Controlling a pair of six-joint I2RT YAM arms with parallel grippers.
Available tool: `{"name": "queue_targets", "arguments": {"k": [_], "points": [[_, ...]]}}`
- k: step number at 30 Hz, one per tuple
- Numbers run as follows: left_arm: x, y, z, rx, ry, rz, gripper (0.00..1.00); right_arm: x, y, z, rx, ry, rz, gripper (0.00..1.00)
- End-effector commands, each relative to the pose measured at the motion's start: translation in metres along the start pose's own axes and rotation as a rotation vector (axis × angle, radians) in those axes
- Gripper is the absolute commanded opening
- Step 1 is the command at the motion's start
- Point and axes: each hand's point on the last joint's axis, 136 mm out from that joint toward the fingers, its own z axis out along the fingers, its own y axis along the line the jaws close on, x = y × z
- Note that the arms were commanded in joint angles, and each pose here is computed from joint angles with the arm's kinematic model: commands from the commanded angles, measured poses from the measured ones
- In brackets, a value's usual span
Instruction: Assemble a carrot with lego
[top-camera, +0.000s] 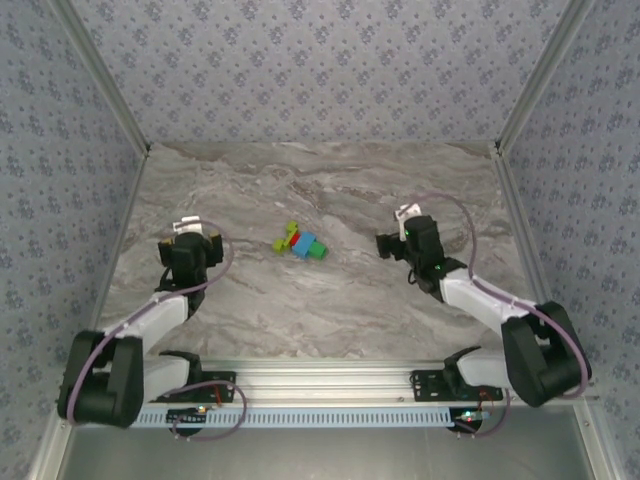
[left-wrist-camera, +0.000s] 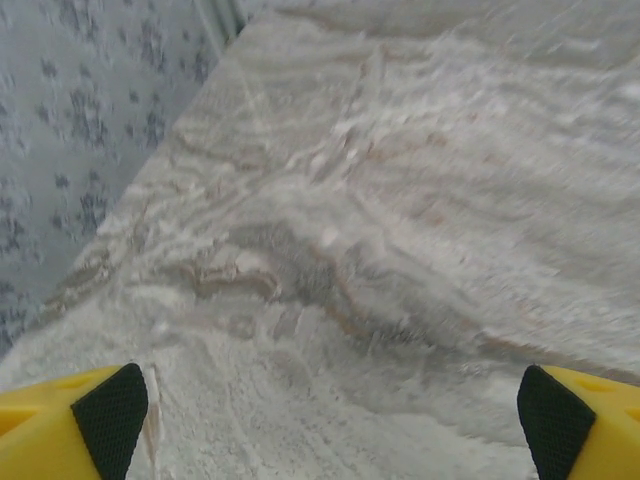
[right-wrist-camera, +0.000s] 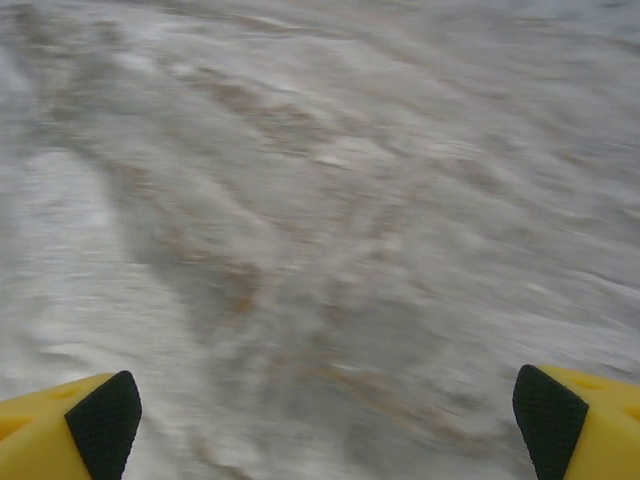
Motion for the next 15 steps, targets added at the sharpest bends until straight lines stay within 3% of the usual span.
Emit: {"name": "queue_targets", "arguments": {"k": [1, 4, 6, 15], "points": [[-0.024, -0.001, 0.015, -0.02, -0.095, -0.099, 0.98, -0.009, -0.065, -0.008, 0.26, -0.103, 0.073, 1.0], [-0.023, -0.017, 0.018, 0.069, -0.091, -0.048, 0.97, 0.028, -0.094, 0.004, 0.288, -0.08, 0.18, 1.0], [-0.023, -0.02, 0.016, 0.093, -0.11, -0.03, 0.97, 0.033, -0.108, 0.009, 0.279, -0.081, 0.261, 1.0], [-0.026, -0.009, 0.016, 0.1, -0.148, -0.06, 0.97, 0.025, -0.108, 0.027, 0.213, -0.127, 0.175, 1.0]]}}
